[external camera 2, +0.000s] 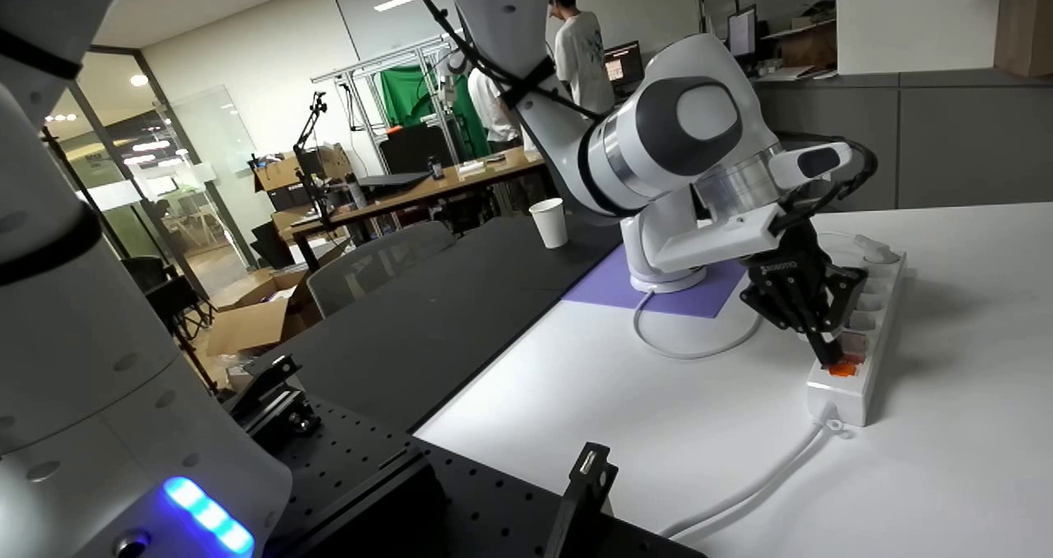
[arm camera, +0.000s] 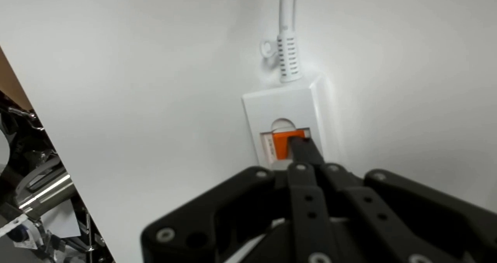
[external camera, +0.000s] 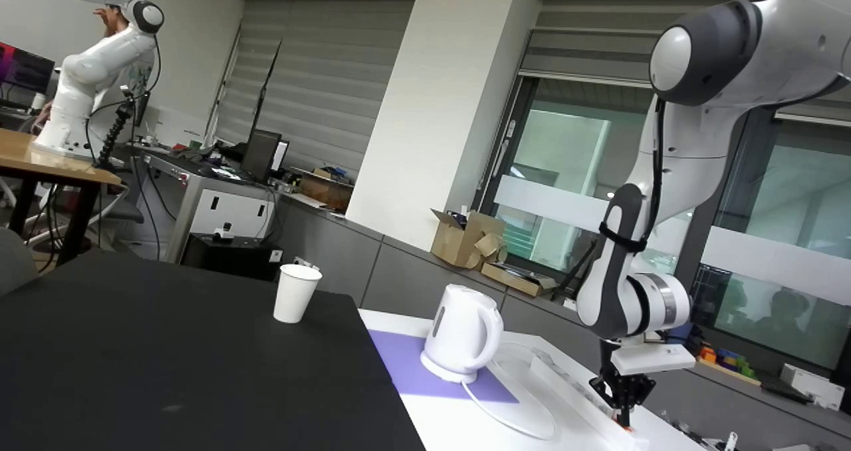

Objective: Turn on the extension cord switch

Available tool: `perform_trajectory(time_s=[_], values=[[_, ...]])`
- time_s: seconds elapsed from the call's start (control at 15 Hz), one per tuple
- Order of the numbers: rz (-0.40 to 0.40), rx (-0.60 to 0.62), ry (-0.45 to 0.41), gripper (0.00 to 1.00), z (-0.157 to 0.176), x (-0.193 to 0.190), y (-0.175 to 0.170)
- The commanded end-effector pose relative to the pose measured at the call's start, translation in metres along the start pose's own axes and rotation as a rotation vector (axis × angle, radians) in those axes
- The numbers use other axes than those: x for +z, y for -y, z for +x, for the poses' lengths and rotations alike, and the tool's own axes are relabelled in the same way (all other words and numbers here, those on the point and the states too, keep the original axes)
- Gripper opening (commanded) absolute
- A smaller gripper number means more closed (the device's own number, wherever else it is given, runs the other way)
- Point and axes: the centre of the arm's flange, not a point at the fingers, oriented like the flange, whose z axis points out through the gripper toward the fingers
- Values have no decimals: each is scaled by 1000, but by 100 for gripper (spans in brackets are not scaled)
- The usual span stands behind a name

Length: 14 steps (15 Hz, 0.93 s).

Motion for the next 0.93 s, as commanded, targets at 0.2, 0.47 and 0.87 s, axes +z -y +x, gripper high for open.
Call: perform_trajectory(time_s=[0.2, 0.47, 0.87], values=[[11, 18, -7, 0, -1, 4, -7], [39, -18, -5, 0, 3, 11, -12], [127, -113, -3, 0, 13, 27, -32]])
